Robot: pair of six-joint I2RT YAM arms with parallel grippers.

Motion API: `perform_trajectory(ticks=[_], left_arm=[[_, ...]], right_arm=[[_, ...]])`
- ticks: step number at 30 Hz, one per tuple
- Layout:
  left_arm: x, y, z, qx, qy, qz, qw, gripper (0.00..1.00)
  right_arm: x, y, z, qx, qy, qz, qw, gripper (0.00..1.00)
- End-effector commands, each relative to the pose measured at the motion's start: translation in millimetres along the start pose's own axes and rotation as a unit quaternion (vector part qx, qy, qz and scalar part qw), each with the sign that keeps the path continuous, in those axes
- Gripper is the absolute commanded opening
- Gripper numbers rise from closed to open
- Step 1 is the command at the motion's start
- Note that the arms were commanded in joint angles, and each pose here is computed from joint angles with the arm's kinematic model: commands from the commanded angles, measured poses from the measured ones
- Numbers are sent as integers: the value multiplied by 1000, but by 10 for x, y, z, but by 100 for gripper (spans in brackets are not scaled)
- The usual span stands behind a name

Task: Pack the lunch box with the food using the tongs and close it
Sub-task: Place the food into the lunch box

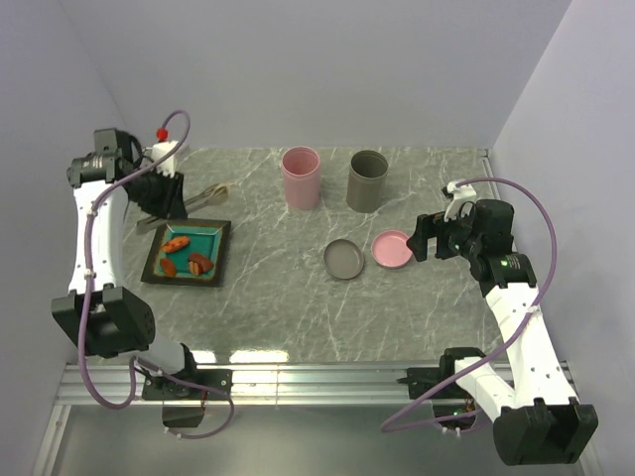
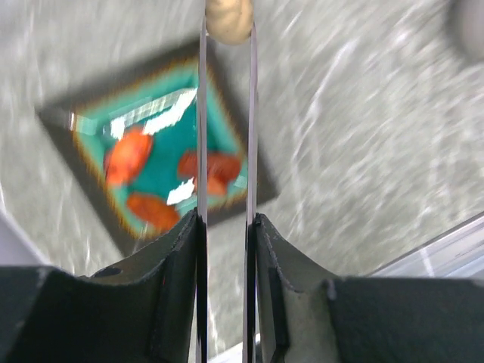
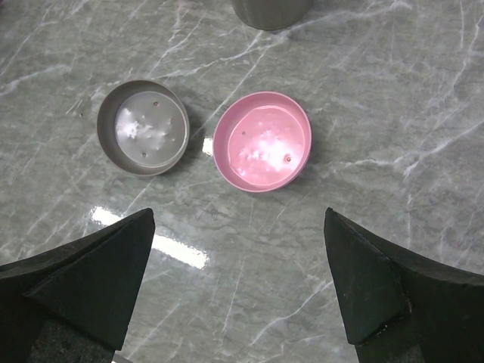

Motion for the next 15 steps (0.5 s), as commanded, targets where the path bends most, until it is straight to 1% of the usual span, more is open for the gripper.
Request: perform_trajectory(ticks=[1,2,5,6,7,11,13,15], left_arm=[[-350,439,-21,-51,-58,12,997,30],[-406,576,-68,-71,-62,18,995,30],[-608,873,5,-97,-80,26,992,30],[-711,941,48,-99,-87,34,991,30],[-726,1003,131,-96,-92,21,991,30],[-953,1336,215,-125,-126,39,983,32],[-1027,1425,337,-124,-137,41,982,34],[-1111,1558,369,-136,-141,50,979,36]], right_arm=[[-4,110,-31,-12,1,-3,1000,100],[-4,114,-30,-13,2,-4,1000,100],[-7,90,-18,-8,2,-5,1000,100],[-12,78,-13,-6,1,-5,1000,100],[-25,89,-13,-6,-3,-6,1000,100],[-99,127,-42,-16,-33,-10,999,100],[-101,150,-48,-24,-36,-8,999,100],[-79,148,-55,-29,-30,-11,999,100]])
Point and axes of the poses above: each gripper's point midway between its finger pads, its own z axis out along the fingers, its own x axis along the line the jaws close on, y = z × x, the point moved 4 cm from there along -z, back along the fingers, and after that the axes turned 6 degrees about -z, right-handed, at the moved point
